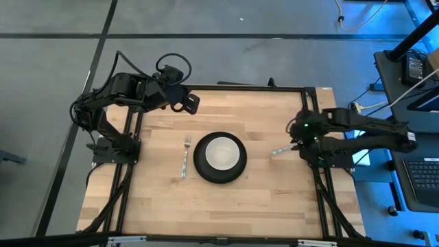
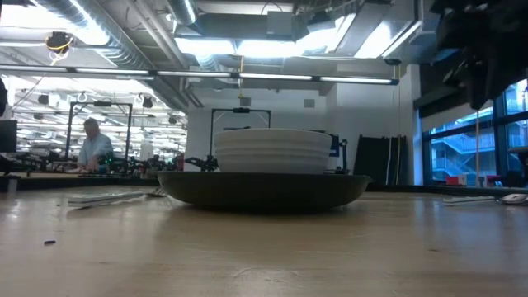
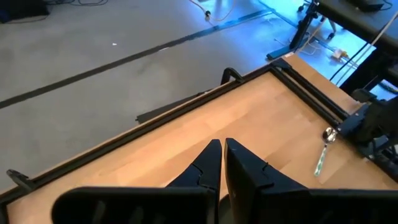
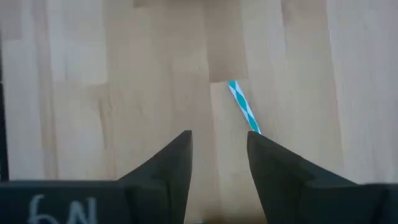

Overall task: Pick and place plate/cup/fork/spoon on tray
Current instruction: Put the green patterned spoon into the white bowl

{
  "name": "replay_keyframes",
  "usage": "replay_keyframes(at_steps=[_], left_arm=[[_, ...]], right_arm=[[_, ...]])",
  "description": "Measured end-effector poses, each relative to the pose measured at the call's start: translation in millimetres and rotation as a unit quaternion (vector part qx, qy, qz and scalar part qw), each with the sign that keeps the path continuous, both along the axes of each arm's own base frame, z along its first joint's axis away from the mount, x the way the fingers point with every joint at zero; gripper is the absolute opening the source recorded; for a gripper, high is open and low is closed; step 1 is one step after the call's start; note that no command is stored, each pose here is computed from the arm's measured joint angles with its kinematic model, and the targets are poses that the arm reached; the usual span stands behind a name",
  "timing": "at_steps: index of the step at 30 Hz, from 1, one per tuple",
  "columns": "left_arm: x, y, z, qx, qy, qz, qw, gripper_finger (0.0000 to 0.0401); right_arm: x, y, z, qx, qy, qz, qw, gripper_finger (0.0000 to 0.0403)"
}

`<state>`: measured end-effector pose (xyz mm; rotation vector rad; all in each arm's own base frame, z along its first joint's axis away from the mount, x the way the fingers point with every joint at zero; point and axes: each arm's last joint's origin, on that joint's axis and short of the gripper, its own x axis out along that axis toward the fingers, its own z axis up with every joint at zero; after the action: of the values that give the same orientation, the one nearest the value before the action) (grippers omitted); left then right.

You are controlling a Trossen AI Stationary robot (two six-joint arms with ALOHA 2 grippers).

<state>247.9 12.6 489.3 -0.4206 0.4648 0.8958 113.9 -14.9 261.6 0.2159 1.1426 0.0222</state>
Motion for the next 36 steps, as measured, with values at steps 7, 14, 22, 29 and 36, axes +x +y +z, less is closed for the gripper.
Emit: replay_keyframes(at_steps=[7, 14, 22, 29, 36], left_arm=[[0, 0, 0, -0.008, -0.013, 0.008, 1.000, 0.0014], [1, 0, 1, -0.015, -0.022, 0.015, 1.000, 0.0014], [2, 0, 0, -0.015, -0.023, 0.015, 1.000, 0.0014], [3, 0, 1, -0.014, -0.027, 0.015, 0.999, 0.0014], [3, 0, 1, -0.012, -0.025, 0.013, 1.000, 0.0014]], right_arm=[[-24, 3, 12, -0.025, -0.070, -0.010, 0.997, 0.0154], [-25, 3, 5, -0.018, -0.144, -0.067, 0.987, 0.0154], [-26, 3, -14, 0.021, -0.186, -0.136, 0.973, 0.0154], [-8, -4, -1, 0.005, -0.316, -0.209, 0.925, 0.0154], [3, -6, -65, 0.056, -0.290, -0.254, 0.921, 0.0154]])
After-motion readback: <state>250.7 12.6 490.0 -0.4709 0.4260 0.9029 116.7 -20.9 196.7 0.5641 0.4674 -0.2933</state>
